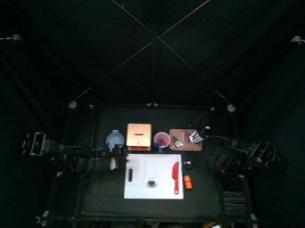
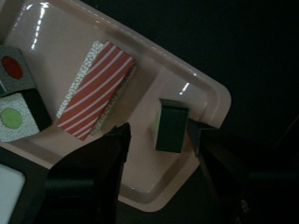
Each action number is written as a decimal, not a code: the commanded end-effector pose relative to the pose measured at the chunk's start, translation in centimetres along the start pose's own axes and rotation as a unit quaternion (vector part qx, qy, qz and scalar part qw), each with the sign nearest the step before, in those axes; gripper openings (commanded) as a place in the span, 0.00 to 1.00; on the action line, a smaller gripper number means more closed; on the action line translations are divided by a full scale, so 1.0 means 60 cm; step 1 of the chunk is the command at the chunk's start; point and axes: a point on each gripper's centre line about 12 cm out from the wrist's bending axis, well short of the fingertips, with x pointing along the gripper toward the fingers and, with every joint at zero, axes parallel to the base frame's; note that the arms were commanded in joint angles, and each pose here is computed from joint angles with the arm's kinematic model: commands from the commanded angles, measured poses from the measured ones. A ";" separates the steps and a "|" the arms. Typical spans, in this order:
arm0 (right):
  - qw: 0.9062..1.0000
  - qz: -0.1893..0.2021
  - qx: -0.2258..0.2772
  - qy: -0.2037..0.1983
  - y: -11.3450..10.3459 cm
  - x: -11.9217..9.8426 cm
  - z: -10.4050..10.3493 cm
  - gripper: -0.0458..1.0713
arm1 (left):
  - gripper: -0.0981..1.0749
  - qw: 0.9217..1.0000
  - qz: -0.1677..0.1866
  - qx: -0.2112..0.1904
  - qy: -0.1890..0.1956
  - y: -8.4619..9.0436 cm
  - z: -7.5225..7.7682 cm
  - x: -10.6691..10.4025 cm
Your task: Place cut sushi roll onto plate
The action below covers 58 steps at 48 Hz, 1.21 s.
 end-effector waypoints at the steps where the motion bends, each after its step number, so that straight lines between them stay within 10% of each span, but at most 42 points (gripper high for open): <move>1: 0.998 0.044 -0.022 -0.044 0.043 -0.047 0.017 0.83 | 0.74 1.000 -0.001 0.000 -0.009 -0.001 0.011 0.002; 14: 0.963 0.186 -0.194 -0.019 0.239 -0.108 -0.075 0.83 | 0.74 1.000 -0.002 -0.002 -0.018 -0.002 0.023 0.004; 31: 0.926 0.203 -0.318 0.019 0.470 -0.083 -0.112 0.83 | 0.74 1.000 -0.002 -0.001 -0.022 -0.002 0.029 0.005; 58: 0.907 0.191 -0.373 0.031 0.602 -0.061 -0.128 0.83 | 0.74 1.000 0.000 -0.003 -0.015 -0.001 0.019 0.004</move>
